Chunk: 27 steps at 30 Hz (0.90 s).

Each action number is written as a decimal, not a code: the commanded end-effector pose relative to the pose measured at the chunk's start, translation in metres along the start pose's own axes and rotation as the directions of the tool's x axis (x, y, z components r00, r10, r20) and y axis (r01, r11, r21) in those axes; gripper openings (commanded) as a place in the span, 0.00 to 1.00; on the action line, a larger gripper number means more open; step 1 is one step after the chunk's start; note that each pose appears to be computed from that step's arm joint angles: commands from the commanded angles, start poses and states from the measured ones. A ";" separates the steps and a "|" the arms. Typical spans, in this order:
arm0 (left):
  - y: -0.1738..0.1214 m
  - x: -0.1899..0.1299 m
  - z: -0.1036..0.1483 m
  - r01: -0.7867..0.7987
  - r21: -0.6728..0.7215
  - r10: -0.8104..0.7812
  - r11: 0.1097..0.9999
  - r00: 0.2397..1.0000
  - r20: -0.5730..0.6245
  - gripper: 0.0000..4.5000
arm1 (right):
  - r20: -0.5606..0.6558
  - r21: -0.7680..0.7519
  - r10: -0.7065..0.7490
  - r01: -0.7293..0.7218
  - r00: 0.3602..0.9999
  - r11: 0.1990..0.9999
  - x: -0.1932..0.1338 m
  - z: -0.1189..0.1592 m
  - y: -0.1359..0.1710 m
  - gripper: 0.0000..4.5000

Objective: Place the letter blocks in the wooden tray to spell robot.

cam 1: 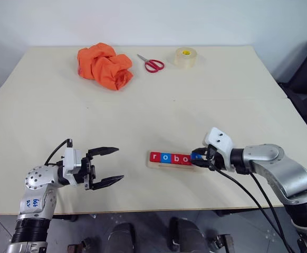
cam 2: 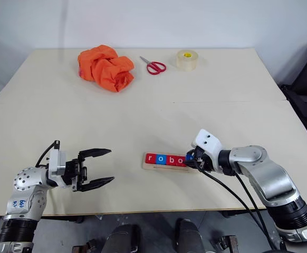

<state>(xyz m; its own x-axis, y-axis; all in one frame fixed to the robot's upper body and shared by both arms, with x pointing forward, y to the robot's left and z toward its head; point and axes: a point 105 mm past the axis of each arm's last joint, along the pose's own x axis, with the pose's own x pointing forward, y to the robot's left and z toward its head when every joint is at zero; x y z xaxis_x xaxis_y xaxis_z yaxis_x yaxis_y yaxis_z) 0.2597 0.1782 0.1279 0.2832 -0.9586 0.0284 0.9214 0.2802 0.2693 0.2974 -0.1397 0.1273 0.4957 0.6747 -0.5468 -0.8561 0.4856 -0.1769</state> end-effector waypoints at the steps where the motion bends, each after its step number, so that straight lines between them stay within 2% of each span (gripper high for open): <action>1: -0.001 0.002 0.004 0.002 0.026 -0.003 1.000 1.000 0.016 1.00 | -0.002 -0.050 0.015 -0.015 1.000 0.999 -0.005 0.005 0.003 0.48; 8: 0.000 0.001 0.004 0.000 0.026 -0.001 1.000 1.000 0.017 1.00 | -0.004 -0.090 0.006 -0.006 1.000 0.996 -0.014 0.010 0.001 1.00; 13: 0.001 0.003 0.003 0.003 0.026 -0.004 1.000 1.000 0.019 1.00 | 0.016 -0.111 -0.023 0.024 1.000 0.994 -0.024 0.016 -0.011 1.00; 16: 0.002 0.005 0.003 0.005 0.026 -0.006 1.000 1.000 0.024 1.00 | 0.046 -0.103 -0.044 0.049 0.998 0.993 -0.024 0.023 -0.019 0.86; 25: 0.000 0.005 0.003 0.004 0.024 -0.005 1.000 1.000 0.026 1.00 | 0.048 -0.113 0.003 0.003 0.999 0.994 -0.010 0.022 -0.024 0.14; 27: -0.001 0.005 0.003 0.002 0.024 -0.003 1.000 1.000 0.026 1.00 | 0.046 -0.115 0.009 -0.004 0.999 0.993 -0.008 0.021 -0.024 0.01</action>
<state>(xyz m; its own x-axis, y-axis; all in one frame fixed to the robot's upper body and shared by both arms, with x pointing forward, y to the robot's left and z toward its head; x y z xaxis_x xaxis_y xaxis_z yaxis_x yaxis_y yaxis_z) 0.2618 0.1742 0.1269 0.2767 -0.9603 0.0361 0.9221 0.2759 0.2712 0.3158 -0.1476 0.1448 0.4912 0.6929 -0.5279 -0.8686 0.4354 -0.2368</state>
